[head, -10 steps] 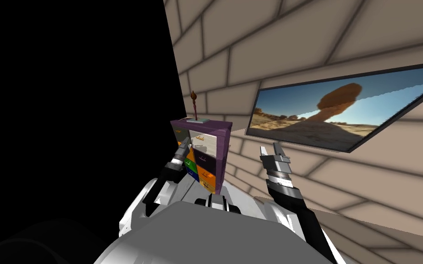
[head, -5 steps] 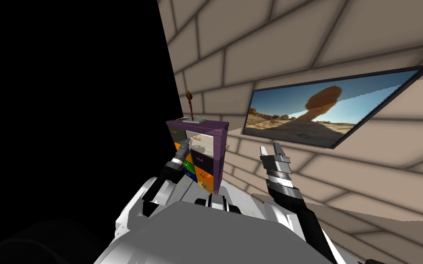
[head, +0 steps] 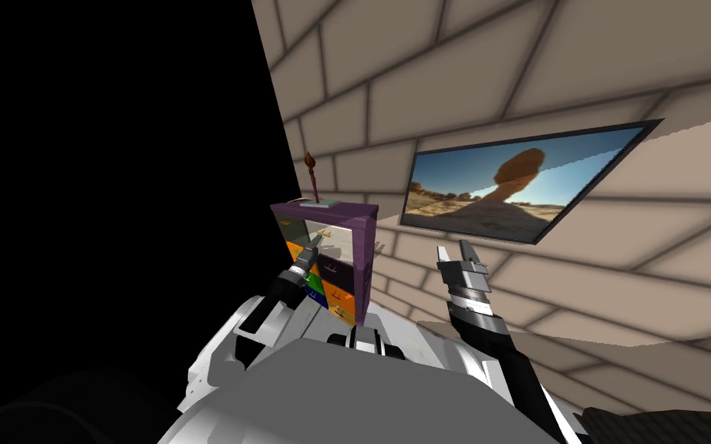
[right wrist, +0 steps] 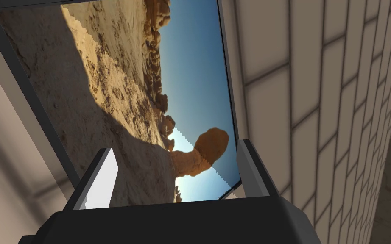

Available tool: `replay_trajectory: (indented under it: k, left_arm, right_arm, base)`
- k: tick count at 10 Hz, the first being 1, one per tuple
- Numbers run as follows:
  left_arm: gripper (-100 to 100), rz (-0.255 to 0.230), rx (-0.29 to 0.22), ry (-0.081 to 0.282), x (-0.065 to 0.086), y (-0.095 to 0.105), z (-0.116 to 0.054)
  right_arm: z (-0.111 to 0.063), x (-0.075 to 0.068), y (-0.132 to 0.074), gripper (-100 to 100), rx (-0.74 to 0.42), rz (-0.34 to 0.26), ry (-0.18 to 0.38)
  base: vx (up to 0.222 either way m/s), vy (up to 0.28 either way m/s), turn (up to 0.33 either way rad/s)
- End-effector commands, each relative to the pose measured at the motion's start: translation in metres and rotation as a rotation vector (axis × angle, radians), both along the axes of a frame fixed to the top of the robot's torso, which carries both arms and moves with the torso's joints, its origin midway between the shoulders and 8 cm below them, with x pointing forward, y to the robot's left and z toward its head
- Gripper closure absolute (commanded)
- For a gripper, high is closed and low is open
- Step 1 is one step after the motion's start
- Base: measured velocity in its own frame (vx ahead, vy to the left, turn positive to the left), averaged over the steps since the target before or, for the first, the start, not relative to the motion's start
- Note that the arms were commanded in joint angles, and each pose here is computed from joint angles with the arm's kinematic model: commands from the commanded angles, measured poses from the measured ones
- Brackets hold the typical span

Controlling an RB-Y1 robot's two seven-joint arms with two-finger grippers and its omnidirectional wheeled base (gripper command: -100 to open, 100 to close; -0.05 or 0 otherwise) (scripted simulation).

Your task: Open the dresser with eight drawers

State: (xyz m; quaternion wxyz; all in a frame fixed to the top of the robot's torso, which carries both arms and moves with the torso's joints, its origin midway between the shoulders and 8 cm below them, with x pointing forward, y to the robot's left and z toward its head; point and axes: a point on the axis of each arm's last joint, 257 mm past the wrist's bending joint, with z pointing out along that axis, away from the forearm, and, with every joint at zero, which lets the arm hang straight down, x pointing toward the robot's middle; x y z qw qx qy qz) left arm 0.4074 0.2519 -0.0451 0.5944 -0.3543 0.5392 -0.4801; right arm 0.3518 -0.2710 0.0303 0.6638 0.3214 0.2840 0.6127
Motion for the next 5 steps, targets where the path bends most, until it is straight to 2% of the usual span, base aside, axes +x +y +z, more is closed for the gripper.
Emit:
replay_trajectory:
  k: [1, 3, 5]
  left_arm:
    - [-100, 0.009, 0.017, 0.048, 0.0, 0.003, -0.006]
    - [-100, 0.01, 0.027, 0.065, -0.002, 0.002, -0.004]
    - [-100, 0.003, 0.035, 0.061, -0.006, -0.002, 0.007]
  right_arm:
    - [0.0, 0.0, 0.0, 0, 0.0, 0.0, 0.0]
    - [0.0, 0.0, 0.0, 0, 0.0, 0.0, 0.0]
    - [0.0, 0.0, 0.0, 0, 0.0, 0.0, 0.0]
  base:
    - [0.0, -0.024, -0.122]
    - [0.003, -0.021, -0.076]
    - [0.002, -0.017, -0.06]
